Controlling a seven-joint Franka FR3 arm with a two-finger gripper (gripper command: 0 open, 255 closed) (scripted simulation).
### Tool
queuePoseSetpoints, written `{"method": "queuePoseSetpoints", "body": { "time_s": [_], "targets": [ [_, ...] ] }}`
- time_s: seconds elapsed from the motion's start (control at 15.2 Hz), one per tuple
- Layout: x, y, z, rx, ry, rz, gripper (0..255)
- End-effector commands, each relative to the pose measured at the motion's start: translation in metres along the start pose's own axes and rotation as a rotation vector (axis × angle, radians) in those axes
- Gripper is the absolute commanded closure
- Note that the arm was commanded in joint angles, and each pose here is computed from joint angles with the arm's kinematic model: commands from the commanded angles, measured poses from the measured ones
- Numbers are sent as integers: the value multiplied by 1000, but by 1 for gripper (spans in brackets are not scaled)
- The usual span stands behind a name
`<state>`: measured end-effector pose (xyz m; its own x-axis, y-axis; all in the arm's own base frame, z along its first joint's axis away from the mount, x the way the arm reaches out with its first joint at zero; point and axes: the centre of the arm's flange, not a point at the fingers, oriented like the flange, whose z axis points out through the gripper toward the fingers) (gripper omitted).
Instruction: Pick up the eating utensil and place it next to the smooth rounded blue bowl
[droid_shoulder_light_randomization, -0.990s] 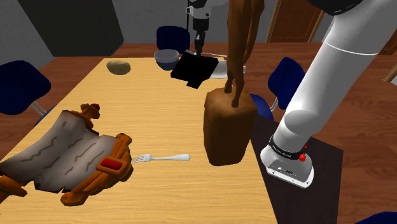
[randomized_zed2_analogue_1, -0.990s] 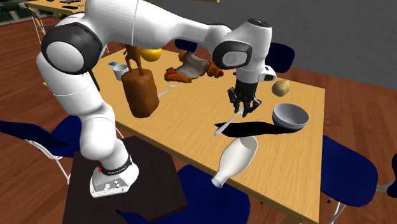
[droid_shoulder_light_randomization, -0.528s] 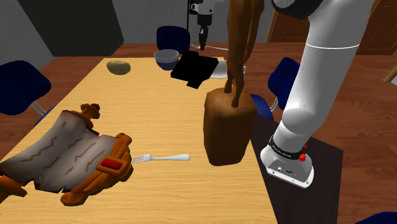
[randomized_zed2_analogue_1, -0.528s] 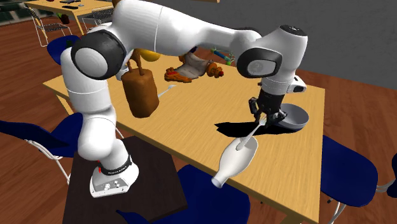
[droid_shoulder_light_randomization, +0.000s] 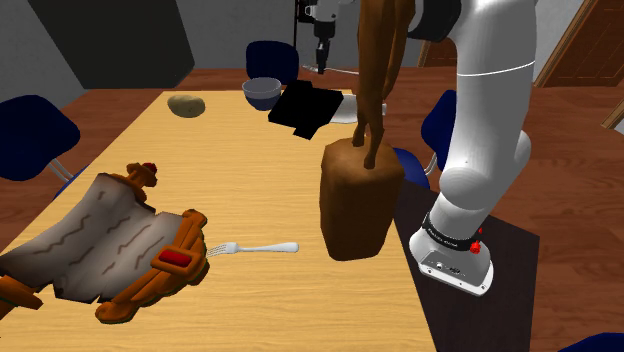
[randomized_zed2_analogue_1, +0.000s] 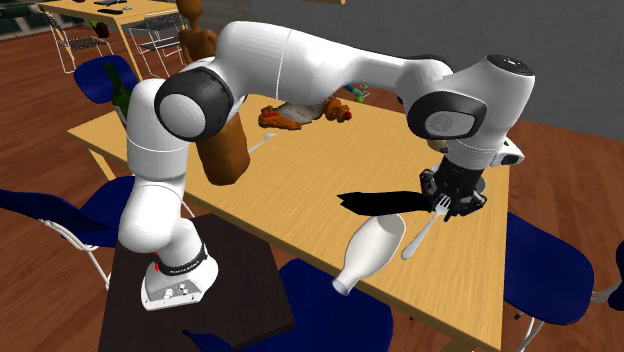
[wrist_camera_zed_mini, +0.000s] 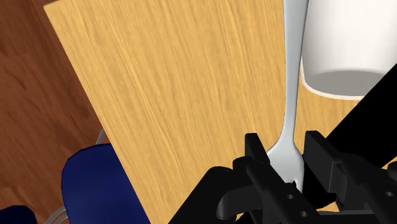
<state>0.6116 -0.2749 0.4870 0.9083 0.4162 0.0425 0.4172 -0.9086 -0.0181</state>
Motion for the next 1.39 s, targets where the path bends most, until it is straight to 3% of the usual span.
{"method": "queuePoseSetpoints", "body": {
  "time_s": [0.0, 1.32],
  "targets": [
    [0, 2, 10, 0, 0, -1, 255],
    [-4, 4, 115, 0, 0, -1, 255]
  ]
}}
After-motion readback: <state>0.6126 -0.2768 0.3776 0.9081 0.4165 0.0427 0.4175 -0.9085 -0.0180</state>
